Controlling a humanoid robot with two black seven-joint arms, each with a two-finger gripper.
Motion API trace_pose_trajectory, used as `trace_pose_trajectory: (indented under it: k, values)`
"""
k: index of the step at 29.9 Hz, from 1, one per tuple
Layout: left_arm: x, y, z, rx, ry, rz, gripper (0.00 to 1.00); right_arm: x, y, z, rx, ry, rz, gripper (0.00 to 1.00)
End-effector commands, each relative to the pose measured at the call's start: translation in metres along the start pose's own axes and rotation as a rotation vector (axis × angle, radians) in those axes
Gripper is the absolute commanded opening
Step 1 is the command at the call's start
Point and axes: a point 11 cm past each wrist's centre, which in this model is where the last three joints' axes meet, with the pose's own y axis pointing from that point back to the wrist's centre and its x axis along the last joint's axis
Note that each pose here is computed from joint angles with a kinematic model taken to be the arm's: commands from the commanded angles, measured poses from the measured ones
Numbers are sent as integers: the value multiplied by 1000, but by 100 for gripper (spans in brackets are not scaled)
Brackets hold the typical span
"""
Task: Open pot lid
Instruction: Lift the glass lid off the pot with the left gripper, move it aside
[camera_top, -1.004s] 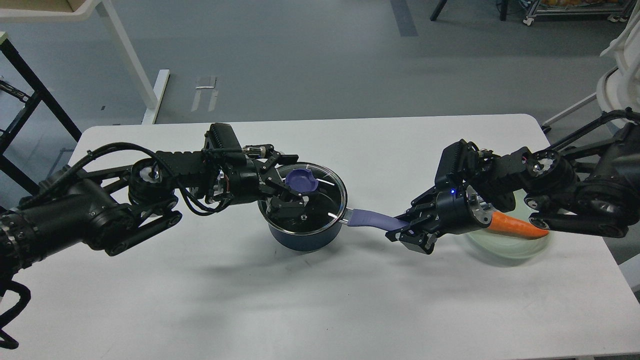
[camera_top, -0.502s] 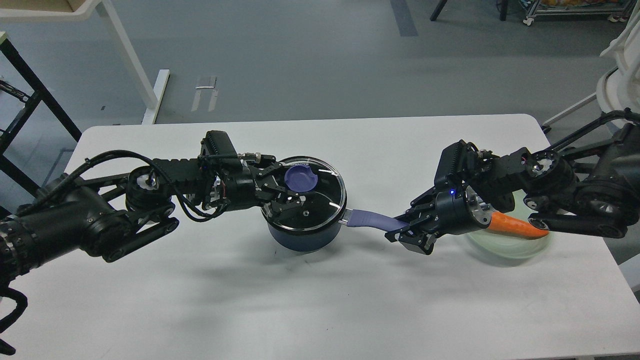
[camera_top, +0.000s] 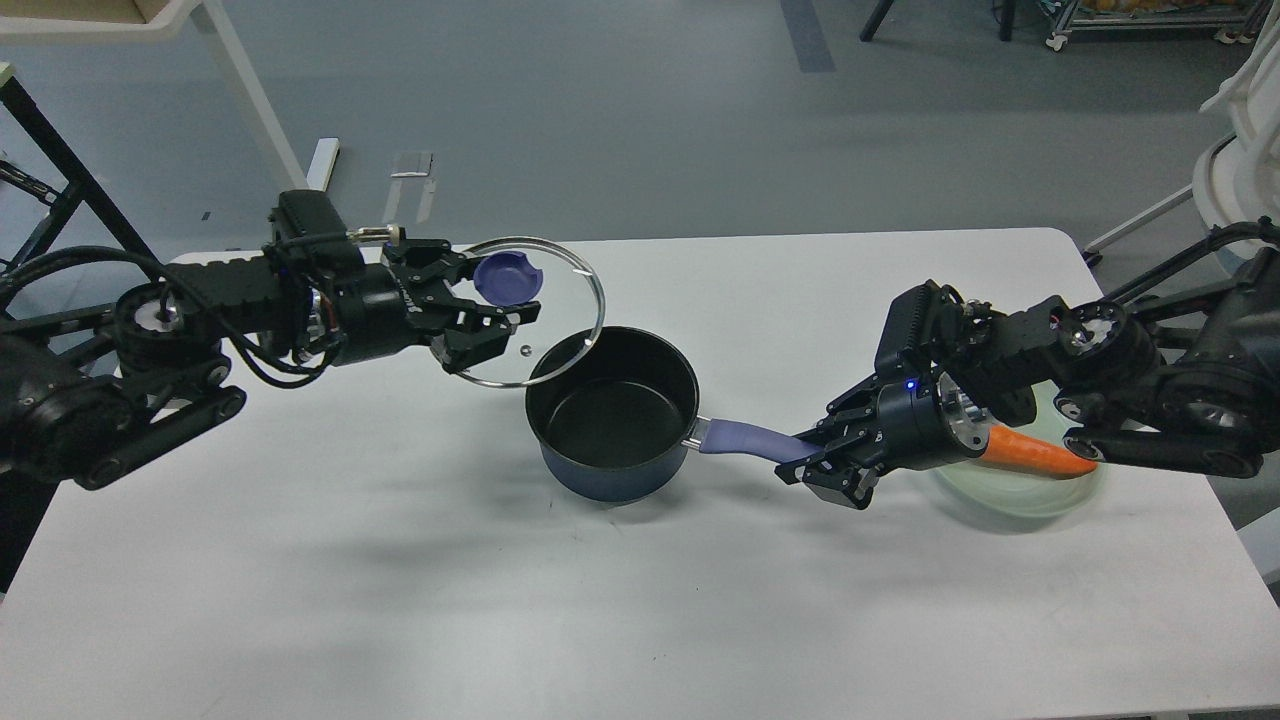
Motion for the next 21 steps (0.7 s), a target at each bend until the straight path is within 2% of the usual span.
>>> trace_pose_trajectory:
  k: [1,4,8,14,21]
  values:
    - [-19,50,-30,106,-17,-28,27,0,0,0,0,0,0,31]
    - [-59,87,-36,154,-20,-97,27,0,0,0,0,0,0,31]
    - [-95,112,-30,172,-2,-130,27,0,0,0,0,0,0,31]
    - [-135,121,-12,179,103,-151,28,-1,0,0,-1,0,-2,31]
    - [-155,115,-12,205,127,-151,28,0,0,0,0,0,-1,31]
